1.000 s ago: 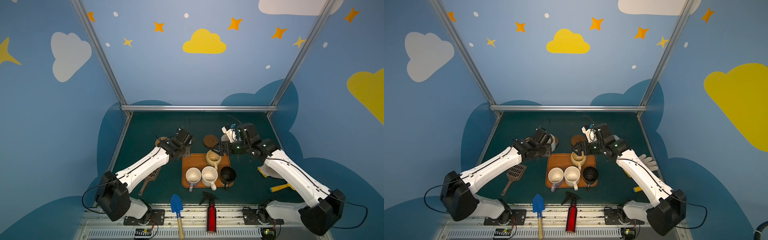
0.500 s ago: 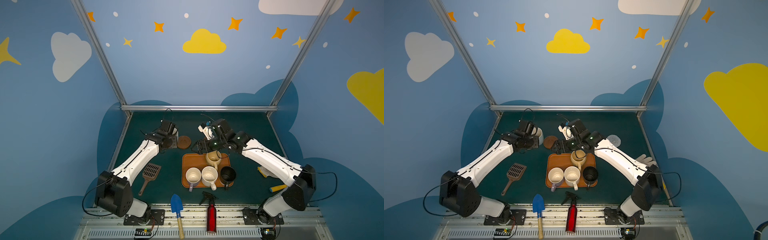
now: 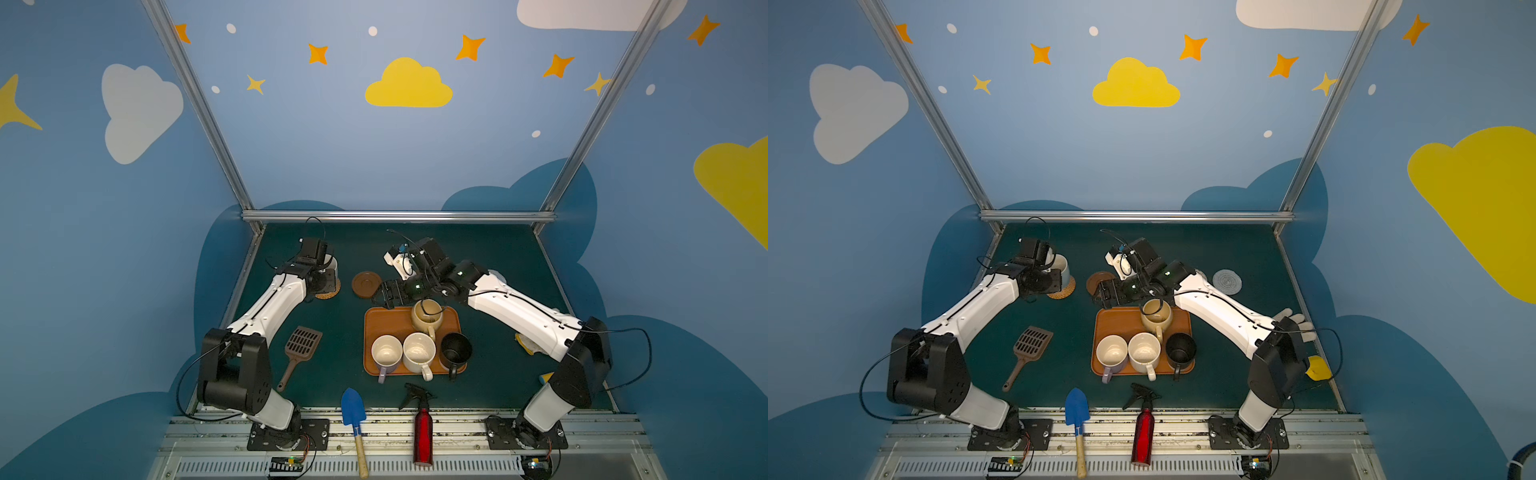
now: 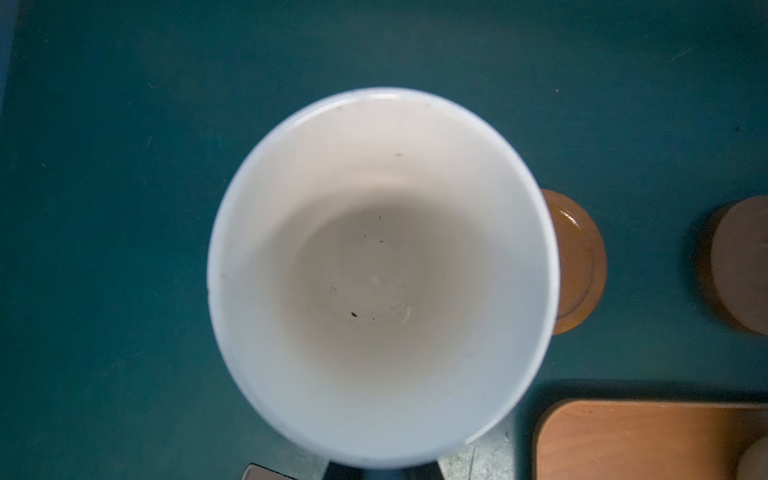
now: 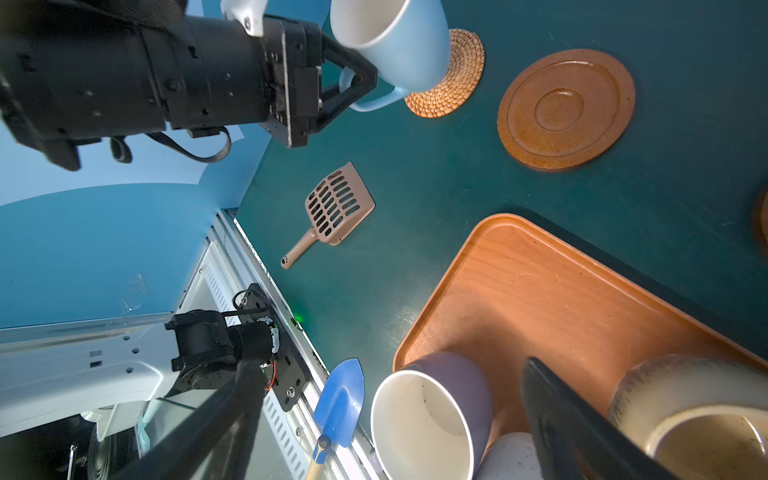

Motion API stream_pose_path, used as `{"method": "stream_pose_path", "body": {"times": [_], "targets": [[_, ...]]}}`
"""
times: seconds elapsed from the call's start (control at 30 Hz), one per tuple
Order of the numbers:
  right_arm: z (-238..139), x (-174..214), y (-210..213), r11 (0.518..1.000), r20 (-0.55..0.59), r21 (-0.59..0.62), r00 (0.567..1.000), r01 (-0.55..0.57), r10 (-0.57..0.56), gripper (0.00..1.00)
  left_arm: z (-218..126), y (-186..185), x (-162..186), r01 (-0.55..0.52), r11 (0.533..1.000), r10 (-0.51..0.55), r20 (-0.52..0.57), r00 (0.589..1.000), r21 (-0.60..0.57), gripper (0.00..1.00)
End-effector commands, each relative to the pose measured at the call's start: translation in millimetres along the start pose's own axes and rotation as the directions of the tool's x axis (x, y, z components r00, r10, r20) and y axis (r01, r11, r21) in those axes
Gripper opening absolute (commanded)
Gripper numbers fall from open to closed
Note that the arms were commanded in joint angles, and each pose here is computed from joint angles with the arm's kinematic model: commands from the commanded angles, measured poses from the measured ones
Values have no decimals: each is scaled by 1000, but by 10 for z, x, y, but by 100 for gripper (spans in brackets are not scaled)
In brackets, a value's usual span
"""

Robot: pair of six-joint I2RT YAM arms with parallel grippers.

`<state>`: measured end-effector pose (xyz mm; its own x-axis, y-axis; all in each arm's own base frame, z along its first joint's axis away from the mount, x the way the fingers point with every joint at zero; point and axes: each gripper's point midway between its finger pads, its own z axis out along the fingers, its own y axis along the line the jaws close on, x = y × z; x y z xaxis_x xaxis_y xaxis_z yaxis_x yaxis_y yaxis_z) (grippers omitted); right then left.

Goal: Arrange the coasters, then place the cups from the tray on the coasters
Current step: 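Carry the white mug onto the rattan coaster with the left gripper while the right hovers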

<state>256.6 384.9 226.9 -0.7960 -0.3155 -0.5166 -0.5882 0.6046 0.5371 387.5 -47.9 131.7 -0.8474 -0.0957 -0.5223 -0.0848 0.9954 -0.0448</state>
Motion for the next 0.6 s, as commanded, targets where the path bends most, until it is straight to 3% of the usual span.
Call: {"method": "stream_pose_path", "body": {"times": [0.0, 0.37, 0.57], "targets": [[113, 40, -49, 1000, -23, 10, 1000, -9, 9, 96, 6, 2, -161, -17, 1000, 16, 63, 998, 13, 3], [174, 56, -61, 1000, -42, 9, 999, -5, 6, 96, 149, 48, -160, -39, 999, 38, 46, 998, 25, 3], [225, -47, -66, 999, 18, 52, 1000, -13, 12, 96, 213, 70, -192, -54, 998, 53, 41, 998, 13, 3]]}}
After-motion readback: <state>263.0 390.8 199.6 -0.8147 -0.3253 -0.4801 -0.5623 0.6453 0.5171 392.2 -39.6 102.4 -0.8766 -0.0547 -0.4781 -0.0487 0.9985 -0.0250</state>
